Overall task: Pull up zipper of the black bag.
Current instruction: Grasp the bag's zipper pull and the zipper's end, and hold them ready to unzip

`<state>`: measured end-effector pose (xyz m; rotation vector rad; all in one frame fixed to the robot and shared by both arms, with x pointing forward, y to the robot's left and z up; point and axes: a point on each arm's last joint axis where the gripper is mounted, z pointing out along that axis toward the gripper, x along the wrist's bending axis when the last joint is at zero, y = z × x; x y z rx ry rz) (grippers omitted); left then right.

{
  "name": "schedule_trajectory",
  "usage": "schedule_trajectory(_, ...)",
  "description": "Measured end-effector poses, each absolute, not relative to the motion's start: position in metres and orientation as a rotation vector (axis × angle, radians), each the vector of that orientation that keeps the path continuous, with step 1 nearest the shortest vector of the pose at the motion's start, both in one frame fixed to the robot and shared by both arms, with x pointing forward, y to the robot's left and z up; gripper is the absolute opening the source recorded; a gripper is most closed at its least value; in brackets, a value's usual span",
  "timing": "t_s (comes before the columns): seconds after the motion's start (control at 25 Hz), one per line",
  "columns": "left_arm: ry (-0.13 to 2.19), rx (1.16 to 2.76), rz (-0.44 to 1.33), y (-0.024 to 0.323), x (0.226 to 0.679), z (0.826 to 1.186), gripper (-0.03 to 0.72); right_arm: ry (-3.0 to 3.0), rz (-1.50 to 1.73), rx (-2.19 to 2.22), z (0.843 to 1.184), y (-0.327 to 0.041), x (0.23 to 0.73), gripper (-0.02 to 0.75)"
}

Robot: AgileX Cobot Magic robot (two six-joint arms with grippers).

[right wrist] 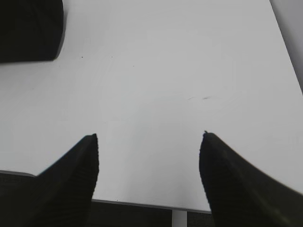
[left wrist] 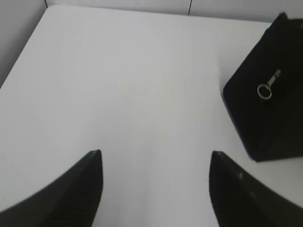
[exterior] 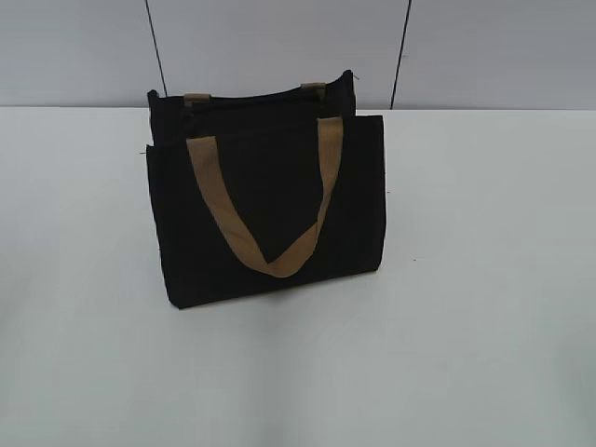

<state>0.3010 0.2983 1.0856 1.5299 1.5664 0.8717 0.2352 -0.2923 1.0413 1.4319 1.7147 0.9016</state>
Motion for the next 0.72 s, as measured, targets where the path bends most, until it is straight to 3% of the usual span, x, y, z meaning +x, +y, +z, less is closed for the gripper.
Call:
schedule_trajectory(0.16, 1.498, 1.459, 0.921, 0.297, 0.343, 1.085, 0.527, 1.715, 0.901, 1.432, 1.041, -0.292, 0.235, 0.508)
schedule_trajectory(0.44, 1.285, 1.311, 1.08, 0.291, 0.404, 1.053, 0.527, 1.715, 0.901, 1.432, 1.041, -0.292, 0.235, 0.508)
schedule_trajectory(0.72, 1.299, 1.364, 1.012, 0.276, 0.453, 1.0, 0.527, 1.716, 0.901, 1.433, 1.041, -0.292, 0.235, 0.508)
